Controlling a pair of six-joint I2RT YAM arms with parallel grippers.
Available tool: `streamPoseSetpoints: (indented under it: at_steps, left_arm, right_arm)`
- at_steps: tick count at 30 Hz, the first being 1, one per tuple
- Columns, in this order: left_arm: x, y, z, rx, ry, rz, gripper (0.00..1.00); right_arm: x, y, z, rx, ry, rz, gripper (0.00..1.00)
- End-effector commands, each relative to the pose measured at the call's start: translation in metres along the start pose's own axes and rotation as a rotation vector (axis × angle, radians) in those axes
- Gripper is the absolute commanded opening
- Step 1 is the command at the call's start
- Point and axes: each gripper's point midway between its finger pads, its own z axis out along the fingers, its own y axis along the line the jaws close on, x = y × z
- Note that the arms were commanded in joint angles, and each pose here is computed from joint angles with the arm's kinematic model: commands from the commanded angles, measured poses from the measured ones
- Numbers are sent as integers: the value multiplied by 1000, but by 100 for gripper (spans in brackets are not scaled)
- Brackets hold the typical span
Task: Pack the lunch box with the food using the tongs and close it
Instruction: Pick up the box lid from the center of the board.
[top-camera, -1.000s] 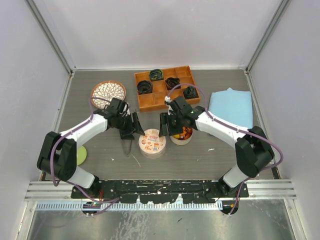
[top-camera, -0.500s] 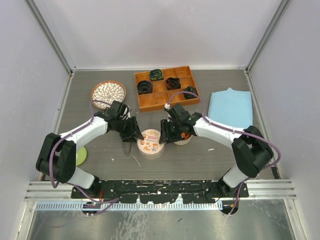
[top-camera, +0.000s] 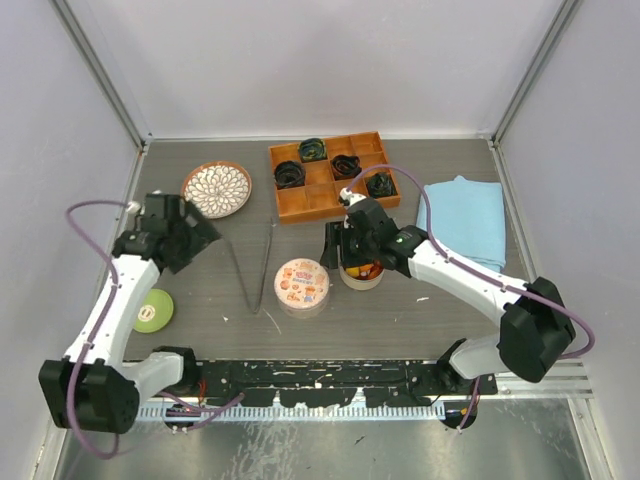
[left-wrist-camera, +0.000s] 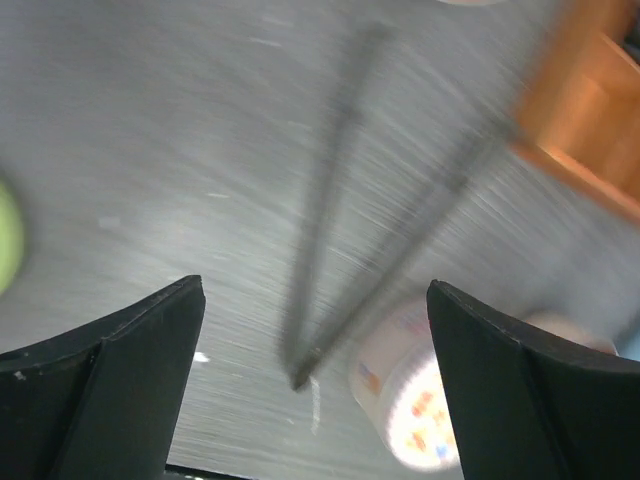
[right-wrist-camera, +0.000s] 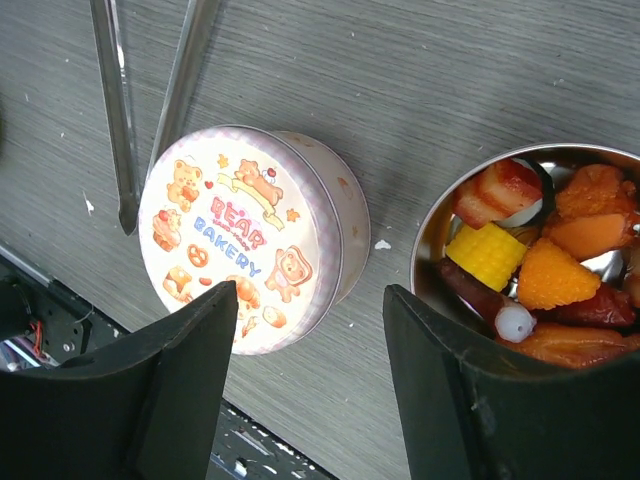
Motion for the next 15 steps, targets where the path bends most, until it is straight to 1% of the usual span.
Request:
streamPoseSetpoints:
  at_steps: [1, 4, 7, 9, 12, 15]
  left_arm:
    - [3, 112, 9, -350, 1, -196, 95]
    - [-4, 153, 14, -454, -37, -289, 99]
    - [-2, 176, 24, -501, -44, -377, 99]
    - [-2, 179, 38, -486, -48, -387, 98]
    - [7, 176, 58, -450, 13, -389, 99]
    - [15, 187, 72, -488, 46, -368, 98]
  right_arm:
    - [-15, 5, -1, -12, -49, -7, 66]
    - [-10, 8, 0, -32, -24, 1, 66]
    - [-10, 12, -1, -51, -17, 7, 66]
    - [-11, 14, -1, -55, -17, 9, 66]
    - [-12, 15, -1, -60, -13, 5, 66]
    - [-10, 15, 1, -58, 2, 3, 66]
